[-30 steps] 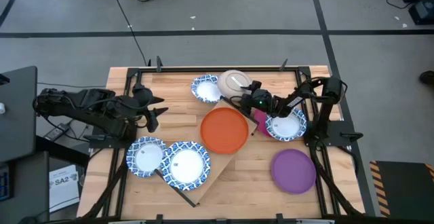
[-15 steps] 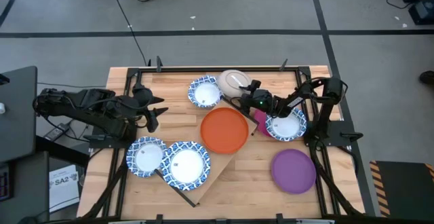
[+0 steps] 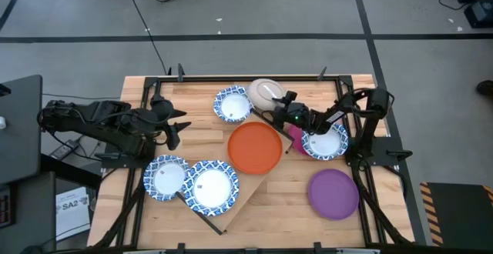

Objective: Place and stack plates onto a shelf
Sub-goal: Stack the gray plate on top of the orange plate on the shelf

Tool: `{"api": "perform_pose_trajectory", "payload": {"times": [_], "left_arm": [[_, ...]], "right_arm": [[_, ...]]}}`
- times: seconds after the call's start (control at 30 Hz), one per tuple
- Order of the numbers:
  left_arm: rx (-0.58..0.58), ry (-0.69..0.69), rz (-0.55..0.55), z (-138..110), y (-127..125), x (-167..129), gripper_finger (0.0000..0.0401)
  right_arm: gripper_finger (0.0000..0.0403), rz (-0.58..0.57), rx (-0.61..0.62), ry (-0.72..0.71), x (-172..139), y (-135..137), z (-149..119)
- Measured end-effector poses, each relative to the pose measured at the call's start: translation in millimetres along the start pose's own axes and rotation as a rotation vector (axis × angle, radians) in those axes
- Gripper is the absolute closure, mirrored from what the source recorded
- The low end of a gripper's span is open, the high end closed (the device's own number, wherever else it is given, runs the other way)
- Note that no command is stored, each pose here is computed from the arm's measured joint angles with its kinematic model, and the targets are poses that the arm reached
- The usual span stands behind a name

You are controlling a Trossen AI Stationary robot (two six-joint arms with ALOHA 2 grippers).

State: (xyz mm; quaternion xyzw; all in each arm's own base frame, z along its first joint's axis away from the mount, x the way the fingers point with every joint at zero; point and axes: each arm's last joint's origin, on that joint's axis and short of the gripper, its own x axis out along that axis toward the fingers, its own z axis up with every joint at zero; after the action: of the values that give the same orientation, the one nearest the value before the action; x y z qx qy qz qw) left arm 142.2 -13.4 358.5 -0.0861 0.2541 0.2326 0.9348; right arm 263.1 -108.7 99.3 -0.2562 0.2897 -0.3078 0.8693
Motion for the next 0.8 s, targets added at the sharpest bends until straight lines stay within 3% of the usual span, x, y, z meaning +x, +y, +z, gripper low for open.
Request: {"api": "perform_pose_trajectory", "payload": {"times": [0.8], "left_arm": [[-0.001, -0.001, 0.000, 0.1, 0.0, 0.0, 0.0212]], "right_arm": [[0.0165, -0.074, -0.055, 0.014, -9.5, 13.3, 9.4]]}}
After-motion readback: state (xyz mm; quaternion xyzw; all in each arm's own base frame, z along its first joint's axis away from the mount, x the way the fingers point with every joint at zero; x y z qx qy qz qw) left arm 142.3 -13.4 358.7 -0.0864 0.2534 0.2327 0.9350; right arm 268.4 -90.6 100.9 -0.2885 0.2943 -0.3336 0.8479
